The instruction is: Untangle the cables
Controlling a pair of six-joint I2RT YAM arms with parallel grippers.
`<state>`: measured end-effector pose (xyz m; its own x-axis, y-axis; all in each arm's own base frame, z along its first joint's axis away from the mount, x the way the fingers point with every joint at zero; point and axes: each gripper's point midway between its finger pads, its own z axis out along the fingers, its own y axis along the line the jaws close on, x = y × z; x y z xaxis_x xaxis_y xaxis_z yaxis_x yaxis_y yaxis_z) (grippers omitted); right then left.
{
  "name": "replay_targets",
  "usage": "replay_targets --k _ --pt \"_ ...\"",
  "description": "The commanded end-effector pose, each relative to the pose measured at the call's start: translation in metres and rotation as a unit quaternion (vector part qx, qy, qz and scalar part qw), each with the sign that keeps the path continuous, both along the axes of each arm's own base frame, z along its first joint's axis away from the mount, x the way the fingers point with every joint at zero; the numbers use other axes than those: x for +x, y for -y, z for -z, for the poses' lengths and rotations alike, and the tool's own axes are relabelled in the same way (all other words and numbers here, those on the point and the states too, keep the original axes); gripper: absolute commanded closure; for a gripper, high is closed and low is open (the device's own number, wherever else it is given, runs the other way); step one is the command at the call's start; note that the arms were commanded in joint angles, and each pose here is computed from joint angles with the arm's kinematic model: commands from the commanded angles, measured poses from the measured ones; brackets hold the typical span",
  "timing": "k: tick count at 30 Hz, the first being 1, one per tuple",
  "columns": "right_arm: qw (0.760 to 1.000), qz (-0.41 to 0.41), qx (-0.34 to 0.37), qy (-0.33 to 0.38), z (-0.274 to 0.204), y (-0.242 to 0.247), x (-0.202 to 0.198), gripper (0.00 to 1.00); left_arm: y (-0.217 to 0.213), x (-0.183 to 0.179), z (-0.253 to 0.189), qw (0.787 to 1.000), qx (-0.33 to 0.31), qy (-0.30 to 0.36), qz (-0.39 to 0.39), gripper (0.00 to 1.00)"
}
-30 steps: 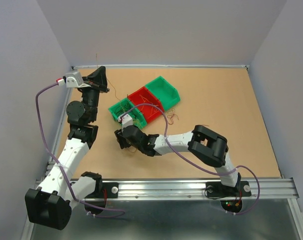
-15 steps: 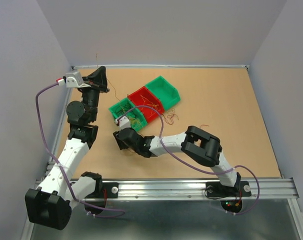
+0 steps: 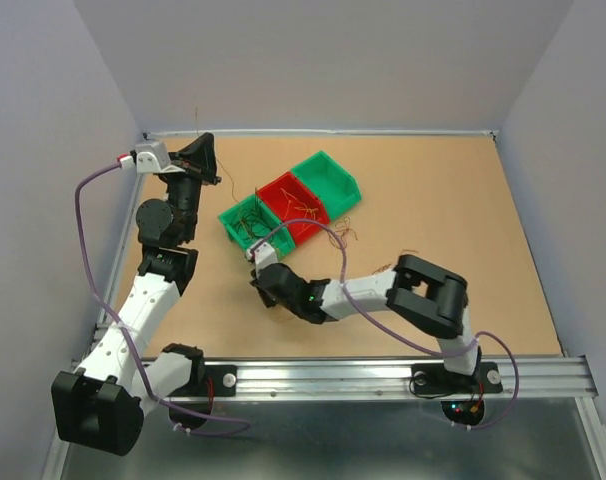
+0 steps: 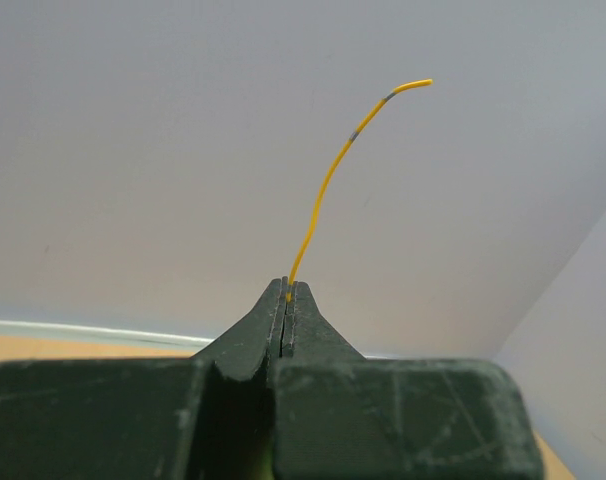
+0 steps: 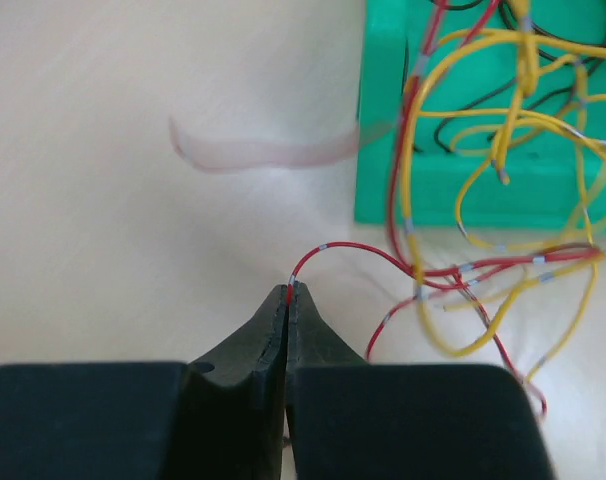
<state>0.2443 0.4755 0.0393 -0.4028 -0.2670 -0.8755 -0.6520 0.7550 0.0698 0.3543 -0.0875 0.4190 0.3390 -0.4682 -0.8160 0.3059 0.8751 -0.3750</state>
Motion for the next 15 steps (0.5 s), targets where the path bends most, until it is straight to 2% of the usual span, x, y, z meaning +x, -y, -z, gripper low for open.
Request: replay_targets --k 1,2,6,8,9,11,12,13,15 --pt "0.989 -0.078 0.118 0.046 -0.115 0.003 -0.031 1.0 -0.004 -0.002 -0.018 0.999 0.0 0.034 -0.015 1.0" --pt "0.99 -0.079 0.112 0.044 -0.111 0.021 -0.039 1.0 -0.006 0.004 -0.013 0.999 0.001 0.026 -0.023 1.0" --pt "0.984 -0.038 0.155 0.081 -0.161 0.08 -0.045 0.99 -0.014 0.025 0.004 0.998 0.002 -0.006 -0.058 1.0" --pt "0.979 0.027 0.169 0.111 -0.182 0.115 -0.034 0.99 -0.013 0.031 0.01 0.998 0.005 -0.013 -0.057 1.0" --pt "0.971 0.085 0.182 0.133 -0.198 0.15 -0.027 0.99 -0.011 0.031 0.011 0.998 0.005 -0.011 -0.054 1.0" --pt "0.96 0.14 0.191 0.151 -0.211 0.183 -0.022 0.99 -0.009 0.033 0.015 0.999 0.007 -0.013 -0.05 1.0" --pt "0.948 0.167 0.216 0.162 -0.232 0.208 -0.023 0.99 -0.009 0.033 0.015 0.999 0.005 -0.011 -0.05 1.0" --pt "0.938 0.212 0.212 0.171 -0.23 0.232 -0.019 1.0 -0.008 0.034 0.017 0.999 0.007 -0.013 -0.049 1.0" --pt "0.925 0.244 0.229 0.18 -0.241 0.261 -0.022 1.0 -0.007 0.036 0.021 0.999 0.008 -0.017 -0.047 1.0"
